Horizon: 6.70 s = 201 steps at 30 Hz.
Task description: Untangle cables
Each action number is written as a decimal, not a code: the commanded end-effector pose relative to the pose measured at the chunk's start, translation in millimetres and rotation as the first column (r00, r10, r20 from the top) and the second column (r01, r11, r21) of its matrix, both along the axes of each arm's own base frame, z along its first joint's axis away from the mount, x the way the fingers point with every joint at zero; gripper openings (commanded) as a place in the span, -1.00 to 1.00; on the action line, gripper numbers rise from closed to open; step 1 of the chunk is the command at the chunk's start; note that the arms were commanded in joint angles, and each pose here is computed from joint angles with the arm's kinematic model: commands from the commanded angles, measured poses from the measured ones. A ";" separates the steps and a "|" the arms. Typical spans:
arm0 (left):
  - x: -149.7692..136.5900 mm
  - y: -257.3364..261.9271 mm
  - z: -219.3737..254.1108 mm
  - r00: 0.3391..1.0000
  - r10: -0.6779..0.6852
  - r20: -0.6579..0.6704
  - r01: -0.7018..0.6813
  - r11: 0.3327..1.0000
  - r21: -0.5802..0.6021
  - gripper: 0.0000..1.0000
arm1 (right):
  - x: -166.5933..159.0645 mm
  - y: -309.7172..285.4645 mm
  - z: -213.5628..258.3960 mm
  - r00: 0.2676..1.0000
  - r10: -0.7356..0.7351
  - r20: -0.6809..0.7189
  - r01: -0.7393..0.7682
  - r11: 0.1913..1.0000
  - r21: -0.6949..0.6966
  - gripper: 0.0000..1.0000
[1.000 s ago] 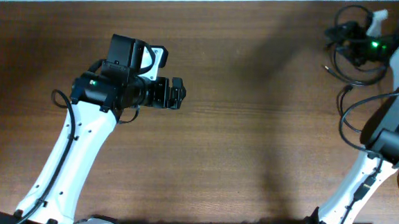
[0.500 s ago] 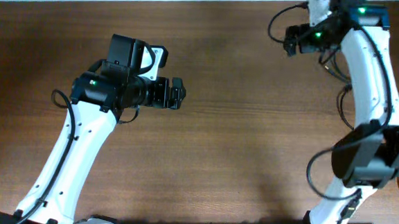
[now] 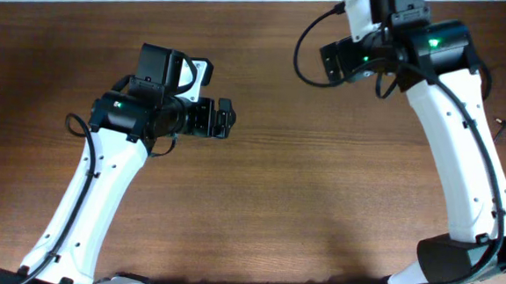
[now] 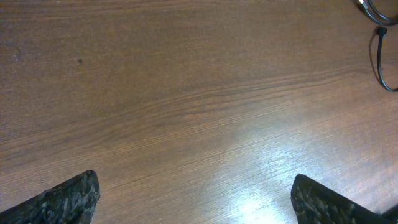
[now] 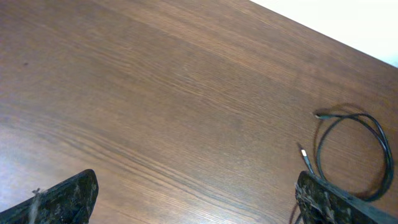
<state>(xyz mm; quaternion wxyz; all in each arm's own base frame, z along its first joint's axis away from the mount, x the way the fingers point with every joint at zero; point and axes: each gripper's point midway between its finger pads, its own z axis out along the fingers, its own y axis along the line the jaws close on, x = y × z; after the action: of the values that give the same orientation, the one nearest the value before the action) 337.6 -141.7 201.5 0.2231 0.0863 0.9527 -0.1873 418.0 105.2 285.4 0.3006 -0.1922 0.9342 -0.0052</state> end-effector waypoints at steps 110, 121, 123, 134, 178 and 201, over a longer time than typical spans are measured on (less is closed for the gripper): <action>-91.9 150.5 -44.3 0.448 0.224 0.865 -0.446 0.895 -0.001 0.98 | -0.7 4.5 5.6 1.000 -0.004 0.015 0.004 1.000 -0.001 0.97; -91.9 150.5 -44.3 0.448 0.224 0.865 -0.446 0.895 -0.001 0.98 | -0.7 4.5 5.6 1.000 -0.004 0.015 0.004 1.000 -0.001 0.97; -91.9 150.5 -44.3 0.448 0.224 0.865 -0.446 0.895 -0.001 0.98 | -0.7 4.3 5.6 1.000 -0.004 0.015 0.004 1.000 -0.001 0.97; -91.9 150.5 -44.3 0.448 0.224 0.865 -0.446 0.895 -0.001 0.98 | -0.7 4.5 5.6 1.000 -0.004 0.015 0.004 1.000 -0.001 0.97; -91.9 150.5 -44.3 0.448 0.224 0.865 -0.446 0.895 -0.001 0.98 | 9.6 10.4 55.1 0.955 0.042 0.295 -0.057 0.997 0.043 0.97; -91.9 150.5 -44.3 0.448 0.224 0.865 -0.446 0.895 -0.001 0.98 | -91.4 -11.8 -56.6 0.626 -0.119 0.770 -0.158 0.948 0.275 0.97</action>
<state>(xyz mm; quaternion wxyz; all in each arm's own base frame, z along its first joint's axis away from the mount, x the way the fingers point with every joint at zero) 246.0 9.8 157.6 0.6789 -0.0074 0.7334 0.0343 342.6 98.4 241.3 0.6934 -0.1453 0.7037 0.0536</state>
